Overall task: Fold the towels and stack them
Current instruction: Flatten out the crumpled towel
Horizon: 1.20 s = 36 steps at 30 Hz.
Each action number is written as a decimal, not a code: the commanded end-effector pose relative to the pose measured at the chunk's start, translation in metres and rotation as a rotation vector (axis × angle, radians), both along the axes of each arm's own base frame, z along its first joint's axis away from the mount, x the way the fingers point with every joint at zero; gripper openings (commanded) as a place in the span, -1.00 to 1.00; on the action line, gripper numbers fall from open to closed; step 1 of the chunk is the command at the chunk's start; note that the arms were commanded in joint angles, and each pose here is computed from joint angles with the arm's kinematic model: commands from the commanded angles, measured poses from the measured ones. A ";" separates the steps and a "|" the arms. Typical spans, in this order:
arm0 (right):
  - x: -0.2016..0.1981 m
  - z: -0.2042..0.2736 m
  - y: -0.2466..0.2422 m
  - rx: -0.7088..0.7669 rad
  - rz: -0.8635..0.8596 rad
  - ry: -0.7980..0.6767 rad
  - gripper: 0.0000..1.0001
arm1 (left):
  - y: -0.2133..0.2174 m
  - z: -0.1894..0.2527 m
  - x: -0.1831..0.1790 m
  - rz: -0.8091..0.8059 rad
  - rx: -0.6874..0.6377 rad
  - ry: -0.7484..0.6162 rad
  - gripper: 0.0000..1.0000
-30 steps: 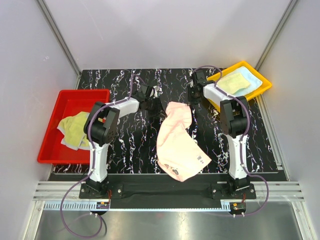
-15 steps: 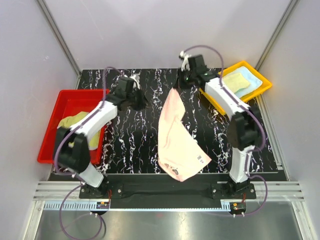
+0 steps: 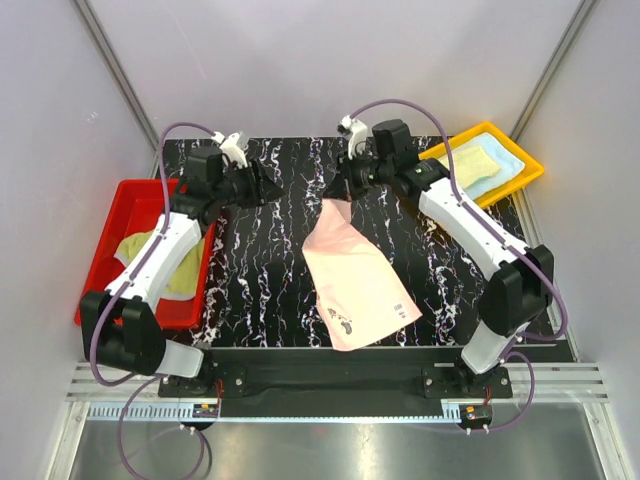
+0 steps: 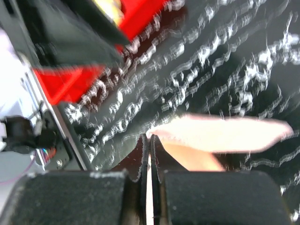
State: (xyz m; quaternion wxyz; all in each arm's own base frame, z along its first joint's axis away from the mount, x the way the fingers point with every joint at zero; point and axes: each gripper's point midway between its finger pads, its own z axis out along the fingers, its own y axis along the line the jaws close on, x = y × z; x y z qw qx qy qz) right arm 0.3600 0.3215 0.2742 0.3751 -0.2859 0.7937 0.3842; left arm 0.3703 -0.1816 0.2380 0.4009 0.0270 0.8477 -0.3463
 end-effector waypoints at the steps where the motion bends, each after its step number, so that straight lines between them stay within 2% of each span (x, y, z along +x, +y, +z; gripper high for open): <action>1: -0.002 0.007 -0.014 -0.040 -0.025 -0.048 -1.00 | -0.003 0.020 0.012 -0.082 -0.059 -0.075 -0.01; 3: 0.002 -0.026 -0.047 -0.197 -0.177 0.021 -1.00 | 0.000 0.001 0.014 -0.064 -0.068 -0.007 -0.06; 4: 0.016 -0.045 -0.077 -0.295 -0.325 0.043 -1.00 | 0.000 -0.006 0.014 -0.059 -0.064 0.007 -0.07; 5: 0.004 -0.076 -0.099 -0.368 -0.374 0.148 -1.00 | 0.001 -0.012 0.014 -0.048 -0.060 0.020 -0.07; 7: -0.006 -0.104 -0.123 -0.360 -0.495 0.293 -1.00 | 0.003 -0.032 0.014 -0.031 -0.055 0.055 -0.07; 8: -0.024 -0.127 -0.132 -0.350 -0.550 0.364 -1.00 | 0.003 -0.038 0.015 -0.021 -0.052 0.072 -0.07; 11: -0.051 -0.163 -0.147 -0.363 -0.605 0.419 -1.00 | -0.005 -0.051 0.020 -0.041 -0.058 0.120 -0.07; 13: -0.056 -0.177 -0.158 -0.391 -0.659 0.437 -0.98 | -0.014 -0.059 0.029 -0.049 -0.008 0.130 -0.07; 14: -0.061 -0.188 -0.161 -0.399 -0.667 0.449 -0.95 | -0.018 -0.050 0.039 -0.042 0.016 0.105 -0.07; 15: -0.062 -0.194 -0.164 -0.401 -0.679 0.453 -0.96 | -0.020 -0.067 0.042 -0.039 0.063 0.146 -0.07; 17: -0.062 -0.200 -0.169 -0.382 -0.707 0.449 -1.00 | -0.041 -0.061 0.052 -0.087 0.090 0.112 -0.07; 18: -0.062 -0.202 -0.173 -0.374 -0.722 0.453 -1.00 | -0.053 -0.077 0.053 -0.129 0.120 0.130 -0.07; 20: -0.062 -0.204 -0.177 -0.366 -0.739 0.452 -1.00 | -0.069 -0.076 0.061 -0.180 0.142 0.098 -0.06; 22: -0.063 -0.206 -0.181 -0.370 -0.752 0.447 -1.00 | -0.081 -0.103 0.061 -0.216 0.184 0.163 -0.06; 23: -0.063 -0.206 -0.181 -0.360 -0.755 0.442 -1.00 | -0.088 -0.095 0.071 -0.215 0.181 0.156 -0.06; 24: -0.065 -0.207 -0.179 -0.349 -0.744 0.445 -1.00 | -0.095 -0.116 0.068 -0.221 0.192 0.224 -0.09; 32: -0.072 -0.221 -0.174 -0.322 -0.717 0.461 -1.00 | -0.155 -0.125 0.050 -0.300 0.154 0.283 -0.09; 36: -0.075 -0.226 -0.170 -0.304 -0.695 0.467 -1.00 | -0.177 -0.135 0.035 -0.320 0.229 0.283 -0.06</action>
